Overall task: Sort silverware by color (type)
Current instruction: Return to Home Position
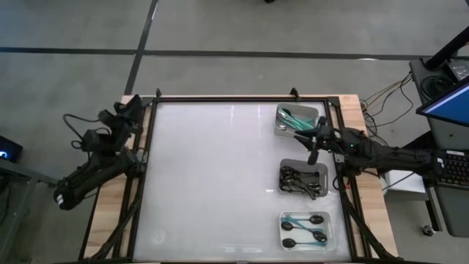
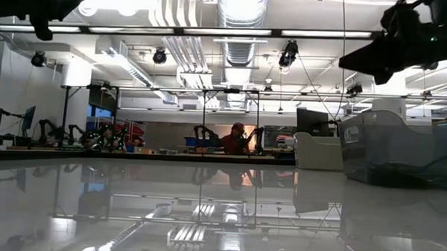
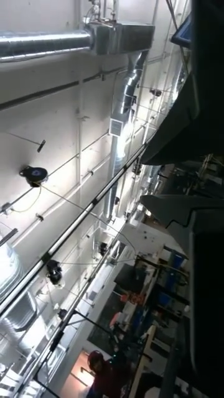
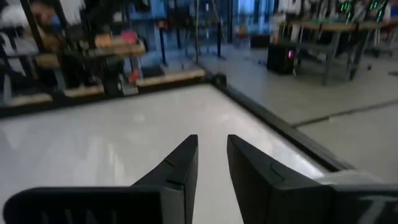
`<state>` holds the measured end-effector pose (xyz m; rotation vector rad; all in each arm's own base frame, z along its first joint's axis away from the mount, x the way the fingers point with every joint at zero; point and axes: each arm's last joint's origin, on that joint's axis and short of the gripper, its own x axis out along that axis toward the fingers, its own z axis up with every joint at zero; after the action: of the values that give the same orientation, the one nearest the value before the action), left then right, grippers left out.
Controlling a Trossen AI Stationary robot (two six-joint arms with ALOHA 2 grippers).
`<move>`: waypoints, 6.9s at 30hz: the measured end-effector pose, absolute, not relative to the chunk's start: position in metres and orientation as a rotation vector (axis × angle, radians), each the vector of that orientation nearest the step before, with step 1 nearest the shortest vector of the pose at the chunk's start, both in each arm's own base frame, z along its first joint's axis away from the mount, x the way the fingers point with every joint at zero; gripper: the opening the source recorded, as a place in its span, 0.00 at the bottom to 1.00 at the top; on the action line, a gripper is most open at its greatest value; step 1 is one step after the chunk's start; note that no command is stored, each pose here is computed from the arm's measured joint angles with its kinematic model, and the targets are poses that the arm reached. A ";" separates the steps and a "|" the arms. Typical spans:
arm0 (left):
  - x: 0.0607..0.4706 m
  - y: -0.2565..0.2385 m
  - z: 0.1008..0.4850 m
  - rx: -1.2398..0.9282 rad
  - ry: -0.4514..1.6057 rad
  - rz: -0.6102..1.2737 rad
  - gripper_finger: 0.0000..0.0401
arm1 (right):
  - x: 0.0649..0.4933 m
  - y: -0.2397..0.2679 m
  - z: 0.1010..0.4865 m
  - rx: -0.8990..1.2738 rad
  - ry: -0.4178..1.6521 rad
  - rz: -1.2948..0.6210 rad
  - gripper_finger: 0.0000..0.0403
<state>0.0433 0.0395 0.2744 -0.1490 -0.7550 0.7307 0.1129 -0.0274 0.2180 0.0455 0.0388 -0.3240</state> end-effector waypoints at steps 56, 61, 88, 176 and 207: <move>0.079 0.055 0.177 -0.271 -0.210 0.759 0.18 | 0.096 -0.023 0.168 0.041 -0.020 -0.308 0.18; 0.078 0.056 0.176 -0.262 -0.213 0.808 0.18 | 0.096 -0.023 0.168 0.041 -0.019 -0.308 0.20; 0.075 0.058 0.175 -0.419 -0.239 0.923 0.18 | 0.096 -0.023 0.168 0.050 -0.019 -0.308 0.20; 0.075 0.058 0.176 -0.418 -0.242 0.916 0.18 | 0.096 -0.023 0.168 0.050 -0.018 -0.309 0.17; 0.075 0.058 0.175 -0.417 -0.242 0.915 0.18 | 0.096 -0.023 0.168 0.050 -0.018 -0.308 0.17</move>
<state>0.0749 0.0578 0.1755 -0.4174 -0.2416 0.9154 0.0964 -0.0235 0.1678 0.0504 -0.0177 -0.3081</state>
